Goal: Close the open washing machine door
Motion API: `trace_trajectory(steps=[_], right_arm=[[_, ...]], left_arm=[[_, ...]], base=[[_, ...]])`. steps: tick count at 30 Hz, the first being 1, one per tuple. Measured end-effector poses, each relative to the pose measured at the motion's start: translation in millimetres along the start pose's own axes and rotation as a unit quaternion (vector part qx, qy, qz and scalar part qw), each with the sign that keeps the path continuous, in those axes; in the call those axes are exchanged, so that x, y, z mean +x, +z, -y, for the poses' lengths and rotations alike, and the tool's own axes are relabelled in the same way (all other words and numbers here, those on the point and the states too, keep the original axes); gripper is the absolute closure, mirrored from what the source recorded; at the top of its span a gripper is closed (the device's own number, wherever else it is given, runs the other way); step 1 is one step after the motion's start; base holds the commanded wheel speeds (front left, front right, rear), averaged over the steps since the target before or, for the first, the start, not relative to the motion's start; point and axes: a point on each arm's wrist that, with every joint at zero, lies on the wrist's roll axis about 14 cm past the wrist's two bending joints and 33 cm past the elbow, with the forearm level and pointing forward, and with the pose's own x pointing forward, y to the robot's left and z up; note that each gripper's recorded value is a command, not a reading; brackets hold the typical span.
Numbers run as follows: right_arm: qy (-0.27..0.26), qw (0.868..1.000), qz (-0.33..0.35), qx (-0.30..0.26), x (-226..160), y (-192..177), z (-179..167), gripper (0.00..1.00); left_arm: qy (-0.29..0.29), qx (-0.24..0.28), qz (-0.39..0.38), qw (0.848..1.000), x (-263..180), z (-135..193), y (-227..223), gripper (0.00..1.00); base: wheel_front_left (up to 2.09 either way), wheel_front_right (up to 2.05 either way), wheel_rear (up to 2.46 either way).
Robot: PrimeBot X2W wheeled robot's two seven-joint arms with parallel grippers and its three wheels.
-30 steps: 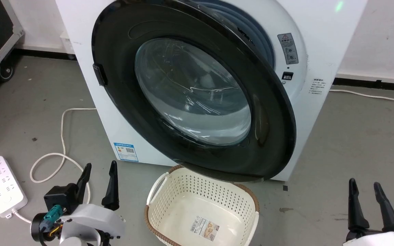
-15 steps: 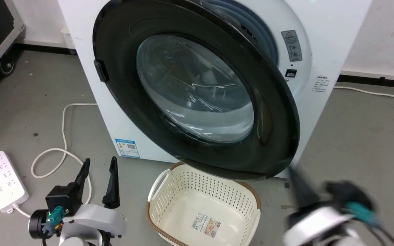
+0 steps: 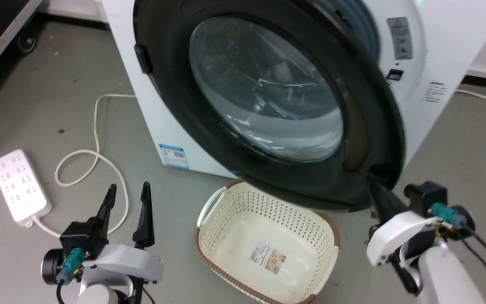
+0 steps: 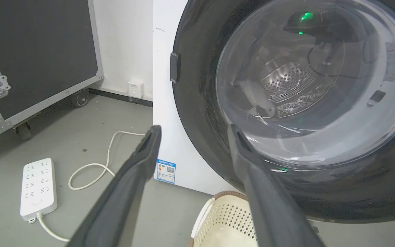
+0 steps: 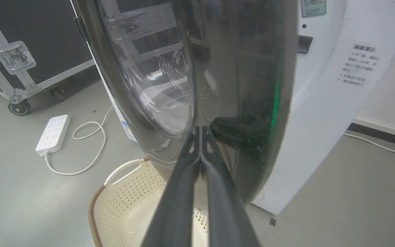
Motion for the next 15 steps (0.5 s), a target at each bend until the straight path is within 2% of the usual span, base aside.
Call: trace_trajectory(steps=[15], right_arm=[[-0.096, 0.995, 0.027, -0.012, 77, 27, 70, 1.0]], left_arm=[[0.014, -0.005, -0.009, 1.0, 17, -12, -12, 0.0]], base=[[0.0, 0.0, 0.0]])
